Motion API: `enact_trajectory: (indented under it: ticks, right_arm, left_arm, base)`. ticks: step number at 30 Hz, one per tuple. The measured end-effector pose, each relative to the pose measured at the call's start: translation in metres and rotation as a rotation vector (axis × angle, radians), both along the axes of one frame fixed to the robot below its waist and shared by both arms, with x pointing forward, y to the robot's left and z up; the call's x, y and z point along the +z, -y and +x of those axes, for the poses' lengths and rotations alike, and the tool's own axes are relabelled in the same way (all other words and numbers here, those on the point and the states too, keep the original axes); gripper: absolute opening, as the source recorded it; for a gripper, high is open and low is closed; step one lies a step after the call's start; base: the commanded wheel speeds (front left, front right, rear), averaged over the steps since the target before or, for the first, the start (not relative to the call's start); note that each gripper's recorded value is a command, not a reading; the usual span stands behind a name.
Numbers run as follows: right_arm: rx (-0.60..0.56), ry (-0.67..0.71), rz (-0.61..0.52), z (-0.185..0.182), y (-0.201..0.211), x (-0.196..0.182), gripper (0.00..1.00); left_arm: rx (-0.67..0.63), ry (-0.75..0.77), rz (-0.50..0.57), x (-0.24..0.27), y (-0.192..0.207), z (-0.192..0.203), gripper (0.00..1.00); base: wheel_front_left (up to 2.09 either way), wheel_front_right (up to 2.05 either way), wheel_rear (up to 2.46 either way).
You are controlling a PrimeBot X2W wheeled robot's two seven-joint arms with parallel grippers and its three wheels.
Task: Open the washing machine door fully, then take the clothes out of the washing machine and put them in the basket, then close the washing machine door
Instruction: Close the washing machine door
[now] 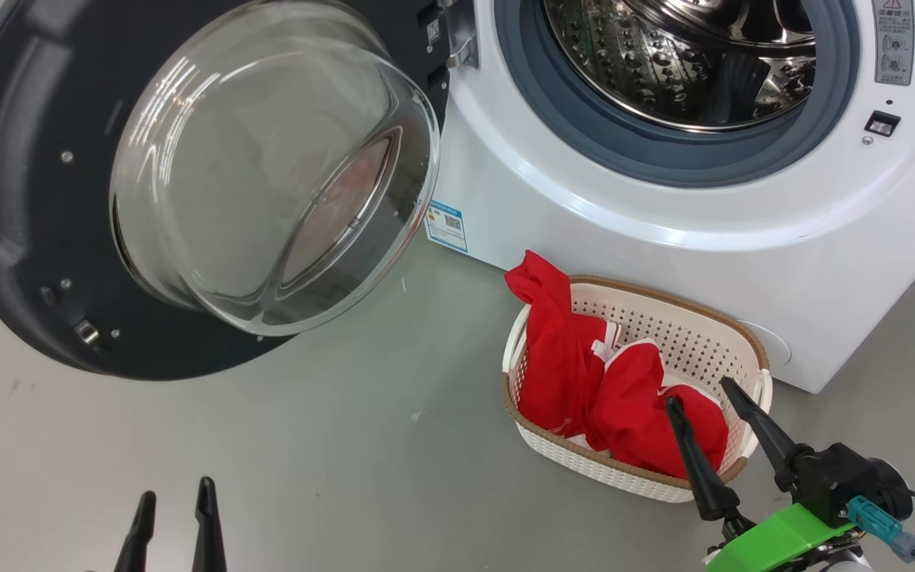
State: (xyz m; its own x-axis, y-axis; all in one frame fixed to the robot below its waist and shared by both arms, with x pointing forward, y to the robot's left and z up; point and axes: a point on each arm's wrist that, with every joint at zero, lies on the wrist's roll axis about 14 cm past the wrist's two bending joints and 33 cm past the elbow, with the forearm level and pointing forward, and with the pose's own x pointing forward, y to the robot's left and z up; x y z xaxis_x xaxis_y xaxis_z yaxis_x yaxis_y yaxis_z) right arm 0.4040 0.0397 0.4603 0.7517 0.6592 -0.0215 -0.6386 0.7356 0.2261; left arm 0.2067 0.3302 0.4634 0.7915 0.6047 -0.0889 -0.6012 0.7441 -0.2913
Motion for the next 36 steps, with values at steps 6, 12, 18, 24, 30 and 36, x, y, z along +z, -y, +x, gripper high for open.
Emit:
enact_trajectory:
  ticks: [6,12,18,24,30,36]
  right_arm:
    - [0.003,-0.003,-0.001,0.0,-0.001,-0.001,1.0]
    - [-0.005,-0.016,0.015,0.001,0.0,-0.001,1.0]
    - [-0.034,-0.02,0.025,0.005,0.006,-0.001,1.0]
    - [-0.063,-0.038,0.035,0.005,0.012,-0.005,1.0]
    - [-0.088,-0.051,0.038,0.005,0.019,-0.009,1.0]
    - [-0.115,-0.069,0.041,0.007,0.026,-0.014,1.0]
  left_arm:
    - [0.01,0.008,-0.005,0.001,-0.002,0.0,1.0]
    - [0.023,0.045,-0.016,0.008,-0.005,0.0,0.46]
    - [0.031,0.201,0.075,0.062,-0.026,0.012,0.0]
    - [0.067,0.442,0.318,0.168,-0.056,0.023,0.0]
    - [0.101,0.652,0.438,0.25,-0.086,0.026,0.0]
    - [0.122,0.719,0.524,0.303,-0.125,0.029,0.0]
  base:
    - [0.0,0.0,0.0]
    - [0.0,0.0,0.0]
    - [0.0,0.0,0.0]
    - [0.0,0.0,0.0]
    - [0.0,0.0,0.0]
    - [0.0,0.0,0.0]
